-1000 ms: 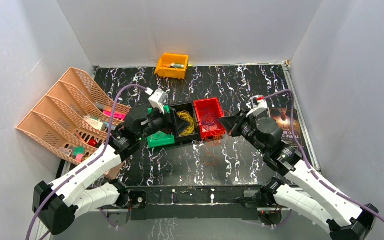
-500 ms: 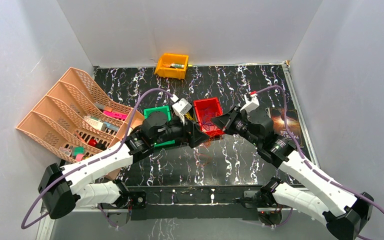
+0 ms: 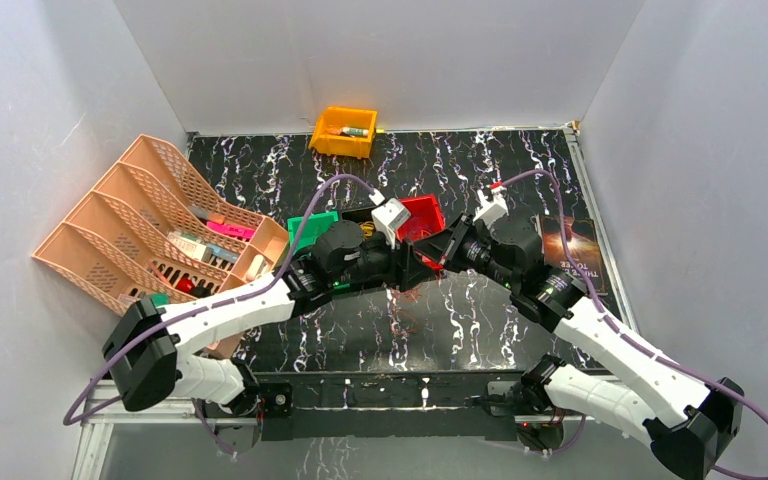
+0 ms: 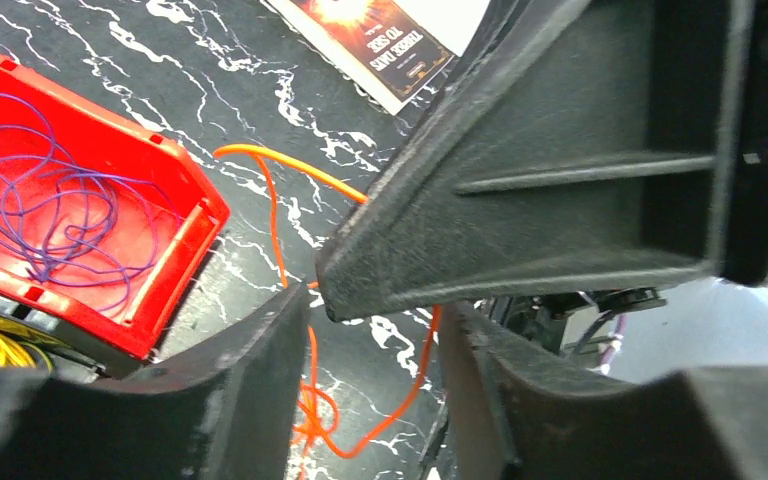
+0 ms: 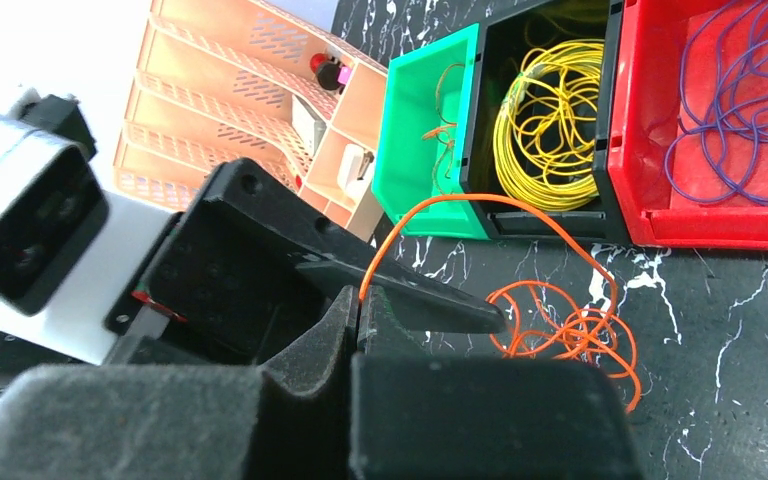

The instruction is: Untangle the cables

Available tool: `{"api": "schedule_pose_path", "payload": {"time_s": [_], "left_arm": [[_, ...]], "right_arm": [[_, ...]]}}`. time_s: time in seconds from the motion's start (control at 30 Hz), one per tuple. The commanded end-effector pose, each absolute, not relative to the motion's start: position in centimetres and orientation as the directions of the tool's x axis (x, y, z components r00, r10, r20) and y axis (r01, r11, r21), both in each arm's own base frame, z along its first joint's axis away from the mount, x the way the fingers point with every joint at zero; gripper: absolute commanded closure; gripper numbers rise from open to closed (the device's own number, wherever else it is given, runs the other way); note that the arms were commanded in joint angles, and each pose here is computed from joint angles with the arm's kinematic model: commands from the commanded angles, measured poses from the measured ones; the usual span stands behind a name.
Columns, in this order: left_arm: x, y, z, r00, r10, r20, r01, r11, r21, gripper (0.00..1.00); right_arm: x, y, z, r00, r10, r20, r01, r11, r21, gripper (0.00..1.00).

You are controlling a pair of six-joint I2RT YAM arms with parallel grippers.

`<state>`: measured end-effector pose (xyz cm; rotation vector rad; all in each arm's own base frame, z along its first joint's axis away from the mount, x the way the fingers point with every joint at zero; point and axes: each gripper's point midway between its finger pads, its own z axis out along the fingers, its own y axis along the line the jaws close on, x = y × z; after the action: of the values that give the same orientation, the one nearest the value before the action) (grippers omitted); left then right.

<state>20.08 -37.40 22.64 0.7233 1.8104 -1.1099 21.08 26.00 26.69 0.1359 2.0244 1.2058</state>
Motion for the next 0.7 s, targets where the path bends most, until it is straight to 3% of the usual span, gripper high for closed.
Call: {"api": "schedule_pose_path", "payload": {"time_s": [0.0, 0.1, 0.3, 0.5, 0.67], "left_arm": [[20.9, -38.5, 25.8, -0.401, -0.025, -0.916, 0.828, 0.417, -0.374, 0.60], [21.0, -38.4, 26.1, -0.403, -0.029, -0.915, 0.823, 0.425, -0.377, 0.77], [20.9, -37.6, 26.6, -0.406, -0.036, -0.913, 0.811, 0.447, -0.378, 1.00], [20.8, -36.6, 27.2, -0.403, -0.050, -0.914, 0.799, 0.468, -0.378, 1.00], [20.9, -36.4, 27.3, -0.404, -0.050, -0.913, 0.793, 0.479, -0.377, 1.00]], "right_arm": [[21.0, 26.3, 31.1, -0.661, 0.482, -0.574, -0.352, 0.477, 0.806, 1.00], [21.1, 26.0, 30.7, -0.657, 0.484, -0.578, -0.346, 0.488, 0.802, 1.00], [21.2, 25.4, 30.5, -0.635, 0.502, -0.587, -0.340, 0.500, 0.796, 0.95], [21.3, 22.8, 30.5, -0.553, 0.533, -0.641, -0.331, 0.565, 0.756, 0.66], [20.5, 20.4, 30.1, -0.476, 0.510, -0.716, -0.367, 0.625, 0.689, 0.54]]}}
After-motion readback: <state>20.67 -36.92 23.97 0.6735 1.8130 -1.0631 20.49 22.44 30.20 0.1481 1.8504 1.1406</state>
